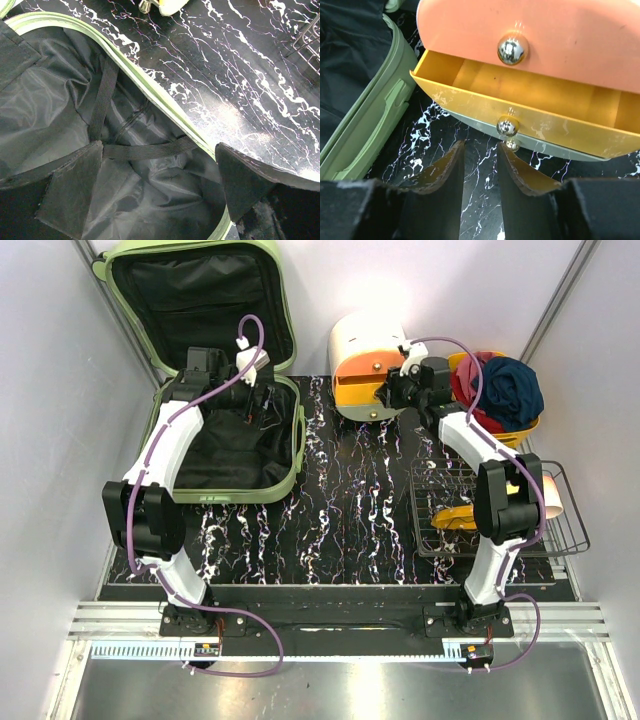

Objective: Open, take out, and arrange the luggage

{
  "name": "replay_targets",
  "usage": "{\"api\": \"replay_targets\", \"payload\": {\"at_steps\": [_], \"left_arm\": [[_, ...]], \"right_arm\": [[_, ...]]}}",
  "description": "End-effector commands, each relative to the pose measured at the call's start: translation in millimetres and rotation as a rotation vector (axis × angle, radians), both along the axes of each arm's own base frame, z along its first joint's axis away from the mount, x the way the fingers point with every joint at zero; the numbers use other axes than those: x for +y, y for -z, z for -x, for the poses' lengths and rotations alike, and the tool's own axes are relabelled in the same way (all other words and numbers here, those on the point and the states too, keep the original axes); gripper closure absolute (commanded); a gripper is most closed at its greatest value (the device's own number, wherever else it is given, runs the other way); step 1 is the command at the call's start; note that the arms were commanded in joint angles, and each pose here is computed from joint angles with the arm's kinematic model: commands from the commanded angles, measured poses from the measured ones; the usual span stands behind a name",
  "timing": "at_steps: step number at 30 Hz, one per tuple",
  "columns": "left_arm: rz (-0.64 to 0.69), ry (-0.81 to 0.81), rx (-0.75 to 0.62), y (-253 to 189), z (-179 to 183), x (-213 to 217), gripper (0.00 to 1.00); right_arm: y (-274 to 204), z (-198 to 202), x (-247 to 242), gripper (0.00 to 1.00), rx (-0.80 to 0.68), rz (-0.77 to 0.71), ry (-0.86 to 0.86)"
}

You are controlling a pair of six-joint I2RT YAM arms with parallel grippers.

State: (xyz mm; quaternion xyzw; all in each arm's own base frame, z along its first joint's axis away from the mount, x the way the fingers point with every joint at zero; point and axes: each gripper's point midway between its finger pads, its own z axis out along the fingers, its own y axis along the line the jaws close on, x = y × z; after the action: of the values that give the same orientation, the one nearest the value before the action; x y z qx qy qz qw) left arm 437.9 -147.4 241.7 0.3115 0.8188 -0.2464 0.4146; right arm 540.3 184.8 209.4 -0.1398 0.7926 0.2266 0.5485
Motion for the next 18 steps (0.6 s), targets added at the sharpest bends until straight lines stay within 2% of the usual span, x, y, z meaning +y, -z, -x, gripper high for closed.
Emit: {"api": "replay_targets", "payload": {"at_steps": [1, 6, 13, 18], "left_arm": [[0.029, 0.008, -0.059, -15, -5, -2, 0.01], [0.028, 0.002, -0.068, -15, -8, -1, 0.01], [0.023, -0.008, -0.076, -14, -10, 0, 0.01], [0.017, -0.014, -0.080, -13, -8, 2, 0.01]], "right_arm": [[-13, 4, 7, 0.61, -0.036, -0.058, -0.005], [10, -19, 6, 0.63, -0.092, -0.040, 0.029], [23, -56, -3, 0.63, -0.287, -0.021, 0.112], [29, -75, -6, 0.61, -0.312, -0.007, 0.152]]}}
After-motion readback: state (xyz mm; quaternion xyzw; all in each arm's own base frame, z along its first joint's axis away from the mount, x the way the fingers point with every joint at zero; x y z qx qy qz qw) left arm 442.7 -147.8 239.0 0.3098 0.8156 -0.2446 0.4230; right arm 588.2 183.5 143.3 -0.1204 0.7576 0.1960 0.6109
